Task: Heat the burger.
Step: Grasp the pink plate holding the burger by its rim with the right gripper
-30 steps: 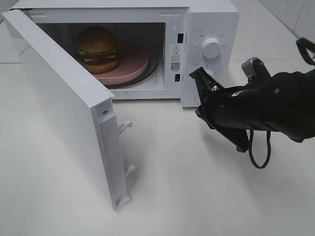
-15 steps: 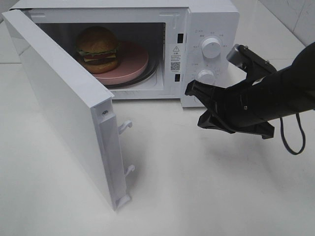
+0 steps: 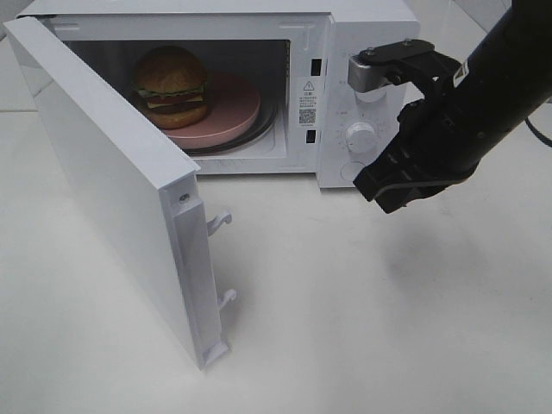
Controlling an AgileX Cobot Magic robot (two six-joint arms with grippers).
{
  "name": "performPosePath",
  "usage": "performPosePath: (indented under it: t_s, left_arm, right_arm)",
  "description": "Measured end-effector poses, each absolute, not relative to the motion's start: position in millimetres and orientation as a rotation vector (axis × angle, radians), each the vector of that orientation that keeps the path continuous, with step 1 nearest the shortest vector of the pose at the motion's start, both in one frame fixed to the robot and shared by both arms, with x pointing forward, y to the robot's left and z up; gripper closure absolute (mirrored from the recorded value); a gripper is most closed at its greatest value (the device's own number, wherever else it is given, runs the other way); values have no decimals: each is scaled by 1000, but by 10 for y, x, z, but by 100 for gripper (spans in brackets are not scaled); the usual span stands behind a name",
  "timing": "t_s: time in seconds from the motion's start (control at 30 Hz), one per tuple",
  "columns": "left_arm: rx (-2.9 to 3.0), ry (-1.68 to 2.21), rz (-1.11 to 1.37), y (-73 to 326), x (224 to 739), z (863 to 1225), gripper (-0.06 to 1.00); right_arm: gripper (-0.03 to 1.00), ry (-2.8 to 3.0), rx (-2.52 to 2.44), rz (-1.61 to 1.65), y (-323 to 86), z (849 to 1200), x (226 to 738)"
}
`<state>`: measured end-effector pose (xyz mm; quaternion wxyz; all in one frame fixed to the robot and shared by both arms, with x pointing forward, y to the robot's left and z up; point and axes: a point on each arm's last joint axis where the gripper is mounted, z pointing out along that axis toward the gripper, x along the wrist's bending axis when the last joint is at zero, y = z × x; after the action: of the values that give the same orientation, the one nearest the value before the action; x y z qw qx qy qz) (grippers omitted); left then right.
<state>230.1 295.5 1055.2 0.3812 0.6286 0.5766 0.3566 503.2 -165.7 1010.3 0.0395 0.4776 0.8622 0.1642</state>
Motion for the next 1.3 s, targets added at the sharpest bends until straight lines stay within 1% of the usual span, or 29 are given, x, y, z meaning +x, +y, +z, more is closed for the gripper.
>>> performPosePath:
  t_s: [0.03, 0.1, 0.2, 0.27, 0.37, 0.43, 0.53, 0.6, 0.63, 0.7, 0.73, 0.8, 0.83, 0.87, 0.9, 0.93, 0.97, 1.0, 1.07, 1.1, 1.13, 1.17, 1.2, 1.23, 1.27, 1.3]
  left_arm:
    - [1604, 1471, 910, 2955, 2301, 10552, -4]
    - [1604, 1471, 910, 2955, 2301, 10552, -4]
    - [1604, 1471, 910, 2955, 2301, 10552, -4]
    - [1604, 1471, 910, 2955, 2301, 10552, -4]
    - [1604, 1471, 910, 2955, 2301, 10552, -4]
    - [1604, 1471, 910, 2955, 2301, 10552, -4]
    - [1604, 1471, 910, 2955, 2301, 10552, -4]
    - [1604, 1471, 910, 2955, 2301, 10552, -4]
    - [1604, 1471, 910, 2955, 2301, 10552, -4]
    - [1604, 1471, 910, 2955, 2301, 10552, -4]
    - [1604, 1471, 910, 2955, 2301, 10552, -4]
    - [1604, 1471, 910, 2955, 2301, 10552, -4]
    - [1604, 1471, 910, 2955, 2301, 10552, -4]
    - [1604, 1471, 910, 2955, 2301, 10552, -4]
    - [1604, 1471, 910, 2955, 2301, 10552, -4]
    - [1604, 1471, 910, 2955, 2301, 10552, -4]
    - [1604, 1471, 910, 2955, 2301, 10552, -4]
    - [1604, 1471, 910, 2955, 2301, 10552, -4]
    - [1604, 1471, 910, 2955, 2301, 10552, -4]
    - [1604, 1471, 910, 2955, 2301, 10552, -4]
    - [1604, 1471, 910, 2955, 2301, 10552, -4]
    - [1604, 1471, 910, 2955, 2301, 10552, -4]
    - [1604, 1471, 910, 2955, 2301, 10552, -4]
    - [1604, 1471, 910, 2955, 2301, 10552, -4]
    - [1604, 1471, 910, 2955, 2301, 10552, -4]
    - [1604, 1471, 910, 2955, 2301, 10552, -4]
  right_arm:
    - [95, 2643, 1464, 503, -1657, 10103, 5032]
    - [95, 2813, 1099, 439, -1655, 10195, 5028]
    - [95, 2852, 997, 424, -1656, 10202, 5022]
    - [95, 2960, 586, 367, -1669, 10206, 4995]
    - [95, 2977, 454, 353, -1672, 10205, 4991]
    - [94, 2977, -37, 303, -1680, 10204, 4995]
    - [94, 2966, -145, 287, -1685, 10203, 4996]
    - [91, 2925, -370, 242, -1698, 10202, 5008]
    - [91, 2925, -370, 242, -1698, 10202, 5008]
    - [86, 2878, -480, 204, -1709, 10204, 5034]
    - [86, 2878, -480, 204, -1709, 10204, 5034]
    - [75, 2784, -582, 158, -1682, 10218, 5083]
    - [75, 2784, -582, 158, -1682, 10218, 5083]
    - [71, 2760, -607, 147, -1658, 10222, 5087]
    - [62, 2699, -663, 139, -1588, 10236, 5094]
    - [62, 2699, -663, 139, -1588, 10236, 5094]
    - [58, 2668, -681, 143, -1554, 10244, 5101]
    - [58, 2668, -681, 143, -1554, 10244, 5101]
    - [41, 2552, -706, 177, -1416, 10287, 5125]
    - [41, 2552, -706, 177, -1416, 10287, 5125]
    - [37, 2538, -707, 183, -1400, 10293, 5128]
    - [30, 2520, -699, 198, -1362, 10300, 5127]
    - [30, 2520, -699, 198, -1362, 10300, 5127]
    - [26, 2520, -689, 206, -1348, 10299, 5125]
    - [20, 2515, -659, 228, -1314, 10290, 5133]
    - [20, 2515, -659, 228, -1314, 10290, 5133]
